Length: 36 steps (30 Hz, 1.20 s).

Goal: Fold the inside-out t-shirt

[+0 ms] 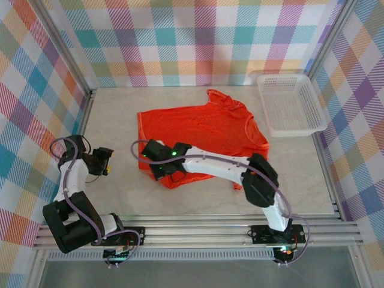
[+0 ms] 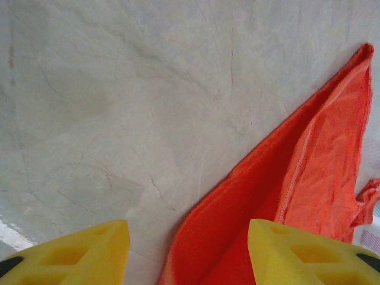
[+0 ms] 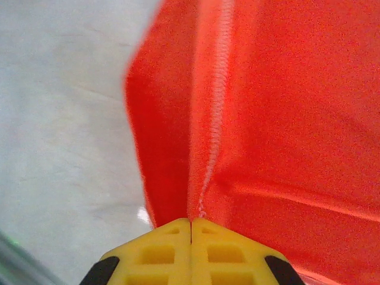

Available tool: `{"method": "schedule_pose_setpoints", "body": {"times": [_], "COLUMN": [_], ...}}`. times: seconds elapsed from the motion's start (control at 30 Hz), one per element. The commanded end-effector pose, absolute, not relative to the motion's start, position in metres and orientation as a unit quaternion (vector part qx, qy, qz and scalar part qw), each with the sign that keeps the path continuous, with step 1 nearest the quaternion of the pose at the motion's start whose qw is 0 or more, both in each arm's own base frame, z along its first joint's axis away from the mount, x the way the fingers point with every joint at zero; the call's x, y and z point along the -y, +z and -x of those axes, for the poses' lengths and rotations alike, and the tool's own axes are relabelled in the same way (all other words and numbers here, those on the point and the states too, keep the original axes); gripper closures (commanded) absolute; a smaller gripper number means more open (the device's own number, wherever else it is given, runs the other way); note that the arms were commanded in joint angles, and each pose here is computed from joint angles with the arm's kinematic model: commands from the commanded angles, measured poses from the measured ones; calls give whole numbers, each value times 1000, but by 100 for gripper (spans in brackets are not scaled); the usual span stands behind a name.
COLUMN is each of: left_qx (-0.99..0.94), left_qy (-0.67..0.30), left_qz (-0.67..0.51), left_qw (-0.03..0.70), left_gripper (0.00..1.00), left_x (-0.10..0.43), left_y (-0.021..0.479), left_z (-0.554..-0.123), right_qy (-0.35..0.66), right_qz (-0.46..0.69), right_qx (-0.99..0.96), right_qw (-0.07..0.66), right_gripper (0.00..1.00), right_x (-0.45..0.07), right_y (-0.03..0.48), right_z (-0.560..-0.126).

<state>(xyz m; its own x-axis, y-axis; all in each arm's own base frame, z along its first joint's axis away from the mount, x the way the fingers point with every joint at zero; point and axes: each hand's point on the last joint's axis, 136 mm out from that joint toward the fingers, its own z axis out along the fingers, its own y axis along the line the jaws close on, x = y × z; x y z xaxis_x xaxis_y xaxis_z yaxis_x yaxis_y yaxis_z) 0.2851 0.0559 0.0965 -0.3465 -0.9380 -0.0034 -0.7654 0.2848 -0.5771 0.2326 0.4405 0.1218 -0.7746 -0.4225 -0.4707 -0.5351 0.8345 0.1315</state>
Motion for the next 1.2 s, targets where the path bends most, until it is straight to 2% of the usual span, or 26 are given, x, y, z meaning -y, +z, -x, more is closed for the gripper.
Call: {"method": "schedule_pose_setpoints", "body": {"times": [0.0,0.13,0.27,0.37,0.6,0.83,1.17], "left_qx": [-804,-842,-859,-857,-860,-870,-898], "left_qy": [-290,-299,-307,-319,-340,-325,-247], "left_qz": [494,431,397,392,371,366,362], "left_qw": [158,125,102,98,81,53,46], "left_gripper": [37,27,29,29,29,37,49], "left_x": [-25,18,45,57,95,132,149], "left_y": [92,75,60,56,58,38,30], "left_z": [-288,-294,-302,-311,-349,-362,-371], "right_qy": [118,99,81,85,139,174,184], "right_qz": [180,117,79,73,81,108,125], "right_qx": [-949,-961,-966,-967,-959,-946,-943], "right_qw": [231,231,231,231,232,253,247], "right_gripper": [100,100,100,100,100,100,100], "right_x": [-394,-336,-295,-283,-293,-309,-316], "right_y": [114,96,82,75,72,88,85], "right_z": [-252,-255,-249,-242,-233,-236,-234]}}
